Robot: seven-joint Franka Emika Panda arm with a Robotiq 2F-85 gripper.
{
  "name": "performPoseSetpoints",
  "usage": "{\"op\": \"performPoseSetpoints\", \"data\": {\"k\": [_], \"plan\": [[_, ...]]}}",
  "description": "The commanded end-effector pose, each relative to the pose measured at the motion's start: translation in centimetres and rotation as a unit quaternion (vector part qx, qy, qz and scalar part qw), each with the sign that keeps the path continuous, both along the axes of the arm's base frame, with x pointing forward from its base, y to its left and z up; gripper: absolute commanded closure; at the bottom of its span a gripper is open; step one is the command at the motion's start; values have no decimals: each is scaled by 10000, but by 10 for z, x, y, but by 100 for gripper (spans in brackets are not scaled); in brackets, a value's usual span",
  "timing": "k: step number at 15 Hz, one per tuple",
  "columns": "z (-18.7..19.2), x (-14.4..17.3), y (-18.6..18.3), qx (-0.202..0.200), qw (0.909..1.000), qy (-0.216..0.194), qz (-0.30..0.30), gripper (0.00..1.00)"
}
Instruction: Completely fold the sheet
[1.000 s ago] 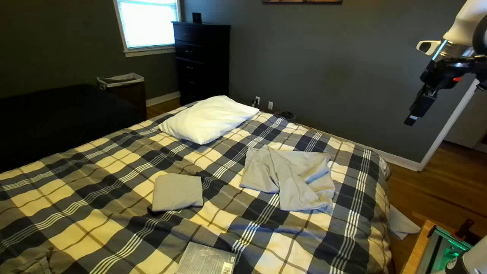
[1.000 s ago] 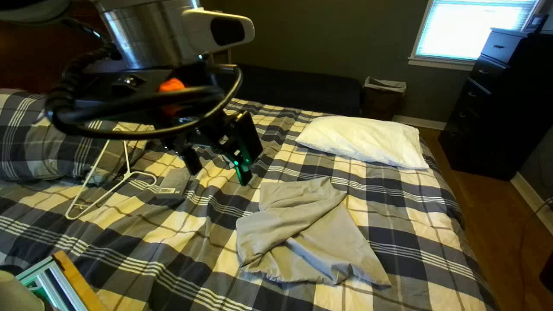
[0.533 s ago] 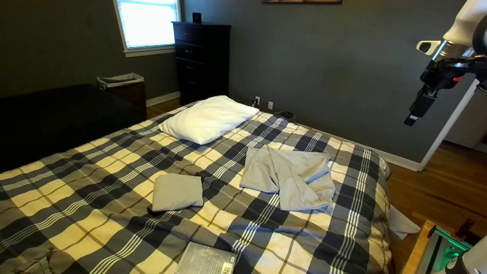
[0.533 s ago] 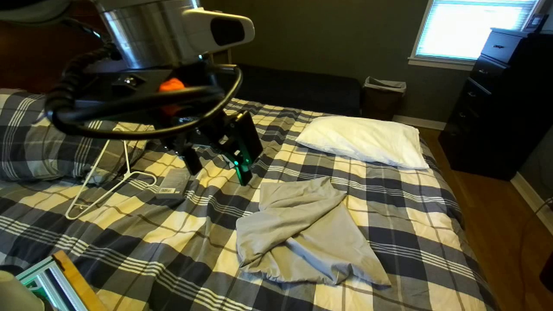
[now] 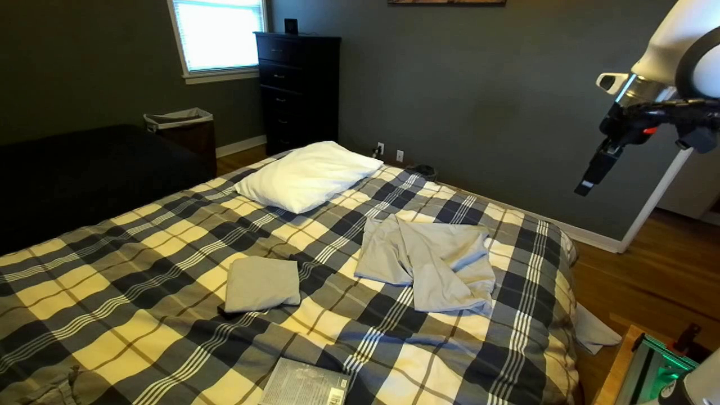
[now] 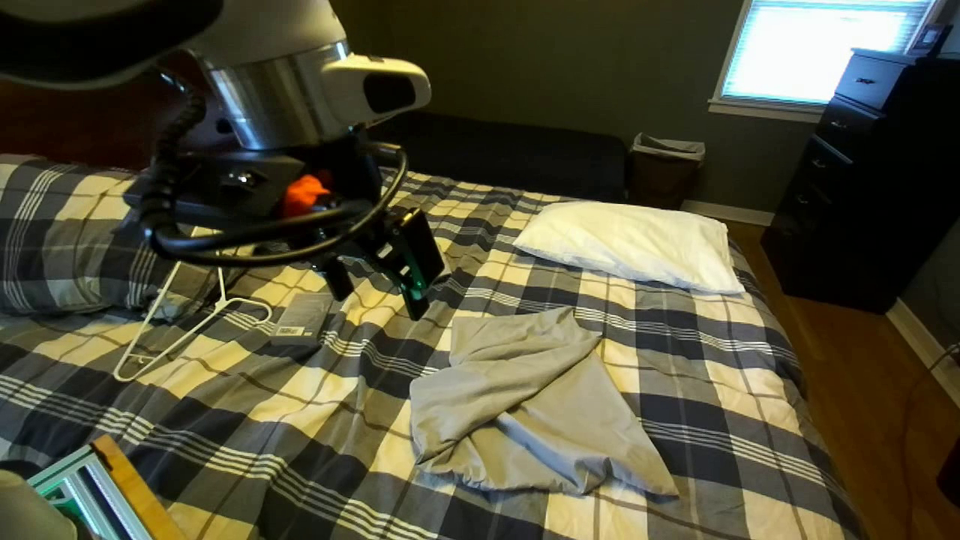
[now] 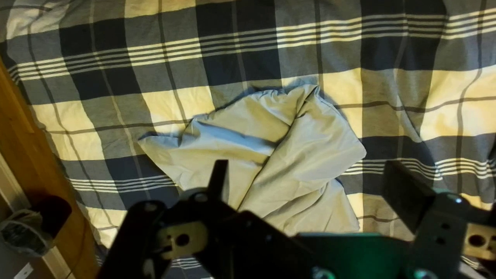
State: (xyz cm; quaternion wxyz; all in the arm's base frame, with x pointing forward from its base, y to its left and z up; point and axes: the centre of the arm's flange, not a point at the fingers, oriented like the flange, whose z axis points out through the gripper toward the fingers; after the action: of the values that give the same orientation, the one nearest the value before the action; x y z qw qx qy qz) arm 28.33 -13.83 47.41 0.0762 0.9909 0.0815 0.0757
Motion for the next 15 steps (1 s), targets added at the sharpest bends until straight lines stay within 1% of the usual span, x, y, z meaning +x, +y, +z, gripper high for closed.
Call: {"op": "performPoseSetpoints", "data": {"k": [1, 2, 3, 5, 6, 7, 8, 9, 10, 11, 14, 15], "plan": [[-53, 33, 43, 56, 9995, 25, -319, 0], [-67, 44, 55, -3, 9991, 68, -421, 0], [-72, 52, 63, -48, 9988, 88, -471, 0], [-95, 75, 82, -223, 9977, 270, -583, 0], [-112, 85, 87, -400, 9960, 389, -696, 0], [-127, 93, 92, -461, 9947, 523, -757, 0], [-142, 97, 95, -358, 9942, 818, -604, 0], [-106, 72, 93, -351, 9967, 461, -560, 0], [-118, 76, 96, -362, 9961, 605, -531, 0], [-120, 78, 96, -360, 9960, 624, -529, 0], [-108, 80, 94, -357, 9967, 481, -555, 0], [-103, 77, 99, -409, 9929, 377, -1050, 0]]}}
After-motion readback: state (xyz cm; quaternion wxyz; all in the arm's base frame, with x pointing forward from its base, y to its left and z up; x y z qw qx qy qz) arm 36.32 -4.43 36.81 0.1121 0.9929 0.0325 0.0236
